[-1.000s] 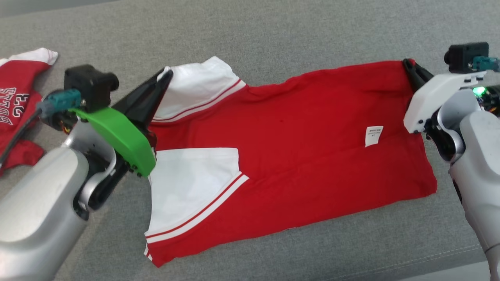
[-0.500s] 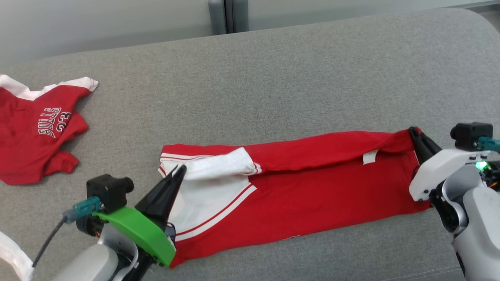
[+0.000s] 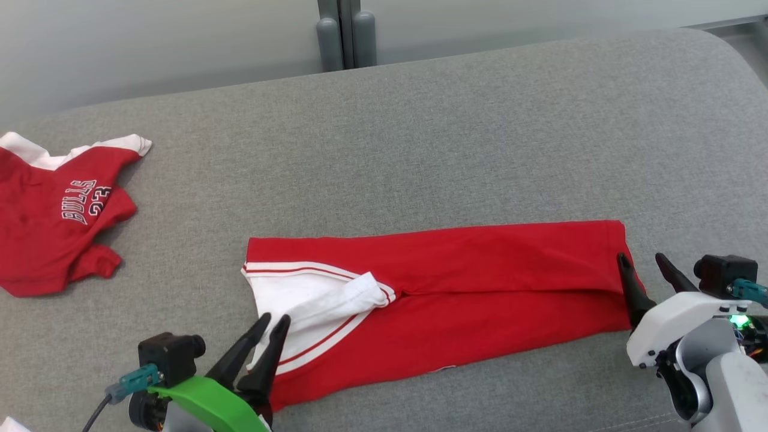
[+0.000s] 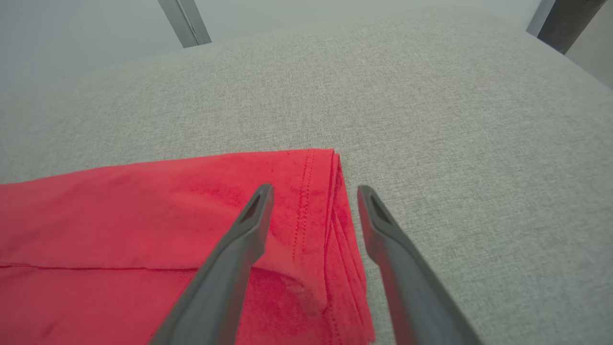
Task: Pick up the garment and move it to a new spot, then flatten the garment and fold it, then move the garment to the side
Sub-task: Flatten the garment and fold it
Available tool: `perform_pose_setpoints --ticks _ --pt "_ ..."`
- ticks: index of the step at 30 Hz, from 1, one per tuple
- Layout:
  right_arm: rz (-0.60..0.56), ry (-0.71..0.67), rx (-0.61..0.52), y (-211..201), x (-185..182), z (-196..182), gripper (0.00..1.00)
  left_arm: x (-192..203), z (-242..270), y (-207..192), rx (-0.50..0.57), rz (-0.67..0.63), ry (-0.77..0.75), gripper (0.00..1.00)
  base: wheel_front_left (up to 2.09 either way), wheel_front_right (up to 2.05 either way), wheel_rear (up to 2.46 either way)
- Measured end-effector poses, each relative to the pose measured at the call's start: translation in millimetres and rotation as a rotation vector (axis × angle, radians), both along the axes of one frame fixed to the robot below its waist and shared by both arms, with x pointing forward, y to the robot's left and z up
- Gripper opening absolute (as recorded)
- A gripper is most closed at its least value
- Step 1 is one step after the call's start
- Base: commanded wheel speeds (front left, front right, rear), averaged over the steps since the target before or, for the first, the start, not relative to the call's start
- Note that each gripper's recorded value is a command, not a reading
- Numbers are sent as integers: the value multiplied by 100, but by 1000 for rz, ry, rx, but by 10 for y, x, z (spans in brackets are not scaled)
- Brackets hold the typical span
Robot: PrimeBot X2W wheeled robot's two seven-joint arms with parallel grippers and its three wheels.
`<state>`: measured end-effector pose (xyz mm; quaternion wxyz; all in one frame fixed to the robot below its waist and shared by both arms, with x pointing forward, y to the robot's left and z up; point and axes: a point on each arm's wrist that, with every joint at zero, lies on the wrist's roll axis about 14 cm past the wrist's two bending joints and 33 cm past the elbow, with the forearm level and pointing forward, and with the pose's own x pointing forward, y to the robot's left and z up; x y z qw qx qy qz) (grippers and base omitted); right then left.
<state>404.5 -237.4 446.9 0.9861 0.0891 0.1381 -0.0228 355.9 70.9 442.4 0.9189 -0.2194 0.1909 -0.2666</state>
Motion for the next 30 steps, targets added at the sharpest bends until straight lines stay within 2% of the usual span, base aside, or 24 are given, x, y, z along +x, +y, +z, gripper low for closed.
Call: perform_pose_setpoints --ticks 9,13,20,30 --pt "-81 -28 -9 -183 -208 57 100 39 159 61 -57 132 -61 100 0 0 0" --pt "-54 -19 -19 -102 -195 61 100 71 271 81 -74 182 -105 100 0 0 0" --pt "-4 77 -32 45 -201 -184 100 100 373 242 -52 260 -170 100 0 0 0" --pt "28 190 -99 -2 -108 -466 100 50 363 423 -44 336 -191 100 0 0 0"
